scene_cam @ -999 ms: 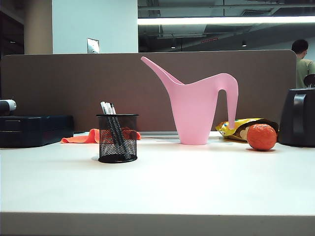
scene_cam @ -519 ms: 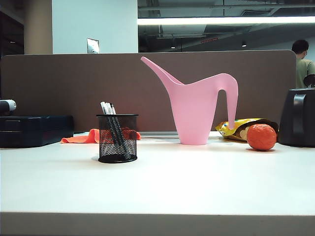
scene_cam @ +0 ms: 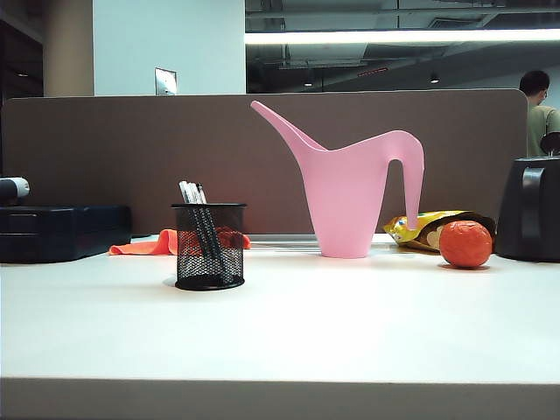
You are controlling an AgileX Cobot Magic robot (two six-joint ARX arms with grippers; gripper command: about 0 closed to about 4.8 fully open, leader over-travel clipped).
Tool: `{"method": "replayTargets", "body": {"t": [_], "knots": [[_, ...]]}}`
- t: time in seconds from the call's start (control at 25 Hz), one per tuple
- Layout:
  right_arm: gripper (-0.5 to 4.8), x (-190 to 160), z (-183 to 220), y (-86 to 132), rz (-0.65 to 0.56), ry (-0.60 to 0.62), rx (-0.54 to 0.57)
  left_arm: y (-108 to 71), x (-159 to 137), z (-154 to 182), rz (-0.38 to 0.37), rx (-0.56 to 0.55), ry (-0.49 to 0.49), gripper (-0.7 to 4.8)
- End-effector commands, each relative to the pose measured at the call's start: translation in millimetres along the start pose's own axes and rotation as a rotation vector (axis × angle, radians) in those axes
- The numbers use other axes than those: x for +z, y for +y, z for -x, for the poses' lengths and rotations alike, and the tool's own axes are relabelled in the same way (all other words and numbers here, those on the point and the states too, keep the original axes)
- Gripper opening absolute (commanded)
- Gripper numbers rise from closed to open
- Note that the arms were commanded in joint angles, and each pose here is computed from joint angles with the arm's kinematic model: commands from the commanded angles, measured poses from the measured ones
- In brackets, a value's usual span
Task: Pick up a few water-based pens and put them in the pen basket.
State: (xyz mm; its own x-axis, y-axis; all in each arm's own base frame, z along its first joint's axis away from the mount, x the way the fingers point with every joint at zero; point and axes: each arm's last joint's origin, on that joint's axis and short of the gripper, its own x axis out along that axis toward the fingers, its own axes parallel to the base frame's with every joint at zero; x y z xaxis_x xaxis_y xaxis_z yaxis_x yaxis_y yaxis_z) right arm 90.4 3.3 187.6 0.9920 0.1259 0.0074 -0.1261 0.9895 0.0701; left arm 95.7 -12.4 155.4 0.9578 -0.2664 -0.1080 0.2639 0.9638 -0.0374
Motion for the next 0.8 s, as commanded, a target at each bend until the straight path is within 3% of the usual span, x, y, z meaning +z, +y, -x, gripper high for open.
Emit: {"method": "replayTargets", "body": {"t": [0.04,0.8], "knots": [[-0.05,-3,-2,0,0.023,-0.045,0.004,-0.2,4,0,-0.025,-0.003,-0.037,-0.05],[-0.05,-22,-6,-2,0.049,0.000,0.002,-0.3,5,0,-0.077,-0.003,-0.048,-0.04]]}}
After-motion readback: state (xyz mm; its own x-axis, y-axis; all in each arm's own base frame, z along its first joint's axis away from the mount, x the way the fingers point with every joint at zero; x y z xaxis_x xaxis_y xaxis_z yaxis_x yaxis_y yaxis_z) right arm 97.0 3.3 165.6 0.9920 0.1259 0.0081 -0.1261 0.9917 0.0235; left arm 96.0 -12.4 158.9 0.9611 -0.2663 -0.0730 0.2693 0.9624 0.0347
